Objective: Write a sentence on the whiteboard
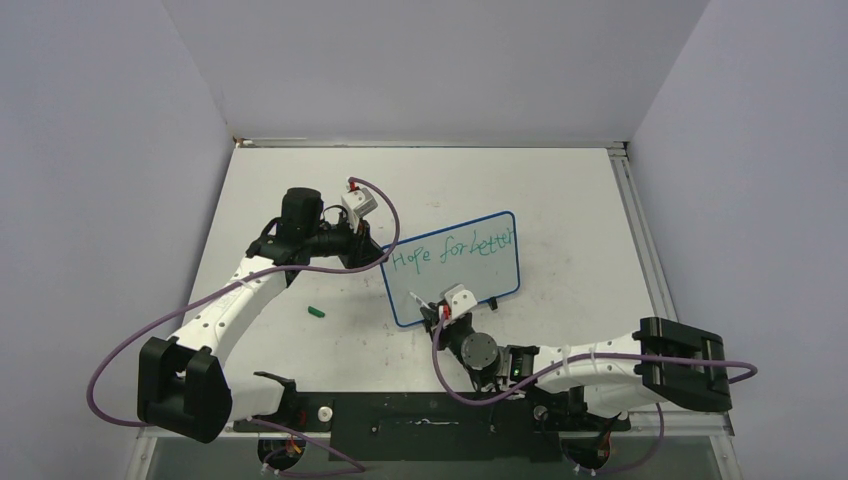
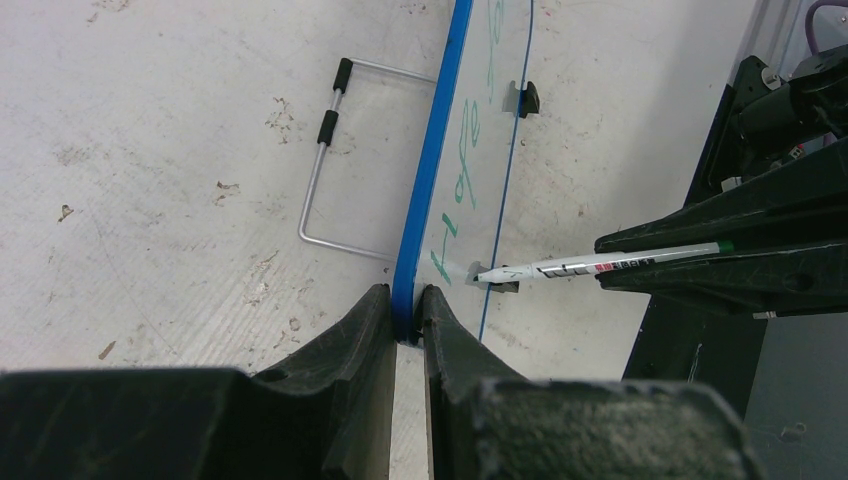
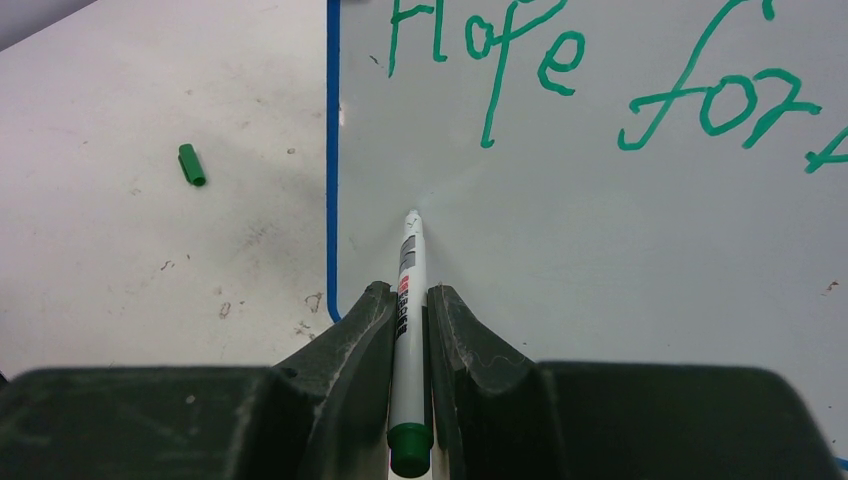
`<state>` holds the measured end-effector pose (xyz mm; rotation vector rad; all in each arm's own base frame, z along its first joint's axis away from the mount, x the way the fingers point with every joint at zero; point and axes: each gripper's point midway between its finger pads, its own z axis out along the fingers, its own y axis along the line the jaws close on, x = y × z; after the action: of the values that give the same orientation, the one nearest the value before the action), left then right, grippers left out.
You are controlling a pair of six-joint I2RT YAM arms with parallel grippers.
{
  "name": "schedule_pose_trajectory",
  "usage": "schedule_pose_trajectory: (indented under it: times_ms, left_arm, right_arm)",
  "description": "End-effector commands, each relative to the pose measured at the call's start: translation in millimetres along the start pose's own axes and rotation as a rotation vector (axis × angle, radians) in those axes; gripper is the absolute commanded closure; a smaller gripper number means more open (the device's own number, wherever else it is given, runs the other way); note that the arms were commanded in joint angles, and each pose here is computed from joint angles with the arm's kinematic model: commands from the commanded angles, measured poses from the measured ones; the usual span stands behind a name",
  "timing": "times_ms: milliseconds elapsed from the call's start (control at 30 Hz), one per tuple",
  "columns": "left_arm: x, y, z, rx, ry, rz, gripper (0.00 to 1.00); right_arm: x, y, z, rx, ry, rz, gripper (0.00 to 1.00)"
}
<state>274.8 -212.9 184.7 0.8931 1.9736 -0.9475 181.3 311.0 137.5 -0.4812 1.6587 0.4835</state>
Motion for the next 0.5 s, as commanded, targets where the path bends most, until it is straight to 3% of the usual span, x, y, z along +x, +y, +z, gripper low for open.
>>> schedule_pose_trajectory:
  times_ms: [0,467]
  left_arm:
    - [5,2,-2,-0.021,0.034,0.013,1.0]
    - [4,2,-2,-0.021,0.034,0.015,1.0]
  right_arm:
    - [-23,8,9,-0.009,-0.053,0.055,0.95]
    - [-11,14,12,-0.042,-0.014,0.039,0.95]
